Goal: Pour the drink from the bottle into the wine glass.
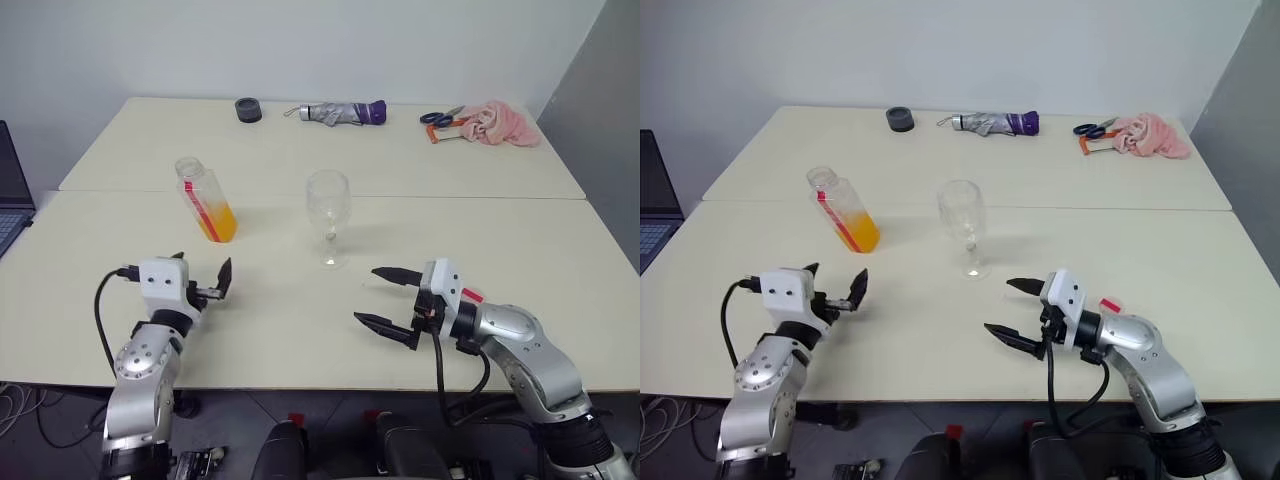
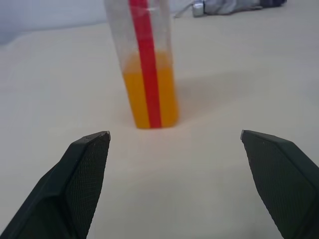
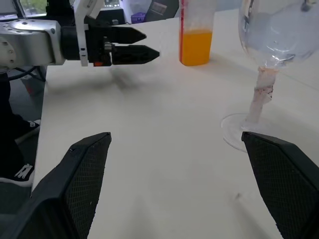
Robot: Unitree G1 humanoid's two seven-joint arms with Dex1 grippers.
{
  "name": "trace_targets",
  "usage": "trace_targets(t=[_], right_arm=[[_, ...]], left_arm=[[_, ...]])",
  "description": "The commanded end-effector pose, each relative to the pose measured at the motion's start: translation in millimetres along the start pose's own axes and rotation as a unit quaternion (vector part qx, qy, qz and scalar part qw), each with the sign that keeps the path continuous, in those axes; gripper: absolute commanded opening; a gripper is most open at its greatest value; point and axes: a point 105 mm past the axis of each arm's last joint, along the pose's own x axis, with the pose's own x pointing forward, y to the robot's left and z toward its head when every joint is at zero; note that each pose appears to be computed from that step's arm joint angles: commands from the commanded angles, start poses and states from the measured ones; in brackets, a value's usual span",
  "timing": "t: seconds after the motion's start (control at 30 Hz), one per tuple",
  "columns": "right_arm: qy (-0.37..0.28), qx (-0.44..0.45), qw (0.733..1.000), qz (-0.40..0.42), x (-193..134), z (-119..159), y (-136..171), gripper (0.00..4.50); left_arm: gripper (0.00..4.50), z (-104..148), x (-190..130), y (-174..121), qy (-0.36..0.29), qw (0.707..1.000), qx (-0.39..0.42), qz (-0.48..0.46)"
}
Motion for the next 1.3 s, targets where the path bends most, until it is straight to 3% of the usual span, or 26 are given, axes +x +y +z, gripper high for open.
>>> trace_targets(t=[0.03, 0.3, 1.0, 1.3], right_arm=[[-0.012, -0.017, 1.000, 0.011, 0.8, 9.2, 5.4, 4.47], [-0.013, -0.036, 0.999, 0.020, 5.3, 15.1, 9.2, 4.47], [-0.018, -0.049, 0.998, 0.017, 10.2, 22.1, 9.2, 4.47], [-0.095, -0.044, 0.993, 0.052, 10.8, 60.9, 15.6, 4.47]], left_arm=[[4.50, 10.6, 7.0, 6.3, -0.014, 1.000, 0.001, -0.002], [4.50, 23.2, 25.3, 6.6, -0.021, 0.998, -0.024, -0.051], [4.50, 45.0, 63.5, 25.8, -0.036, 0.998, -0.010, -0.048], [4.50, 54.3, 76.7, 26.3, -0.042, 0.998, -0.006, -0.057]])
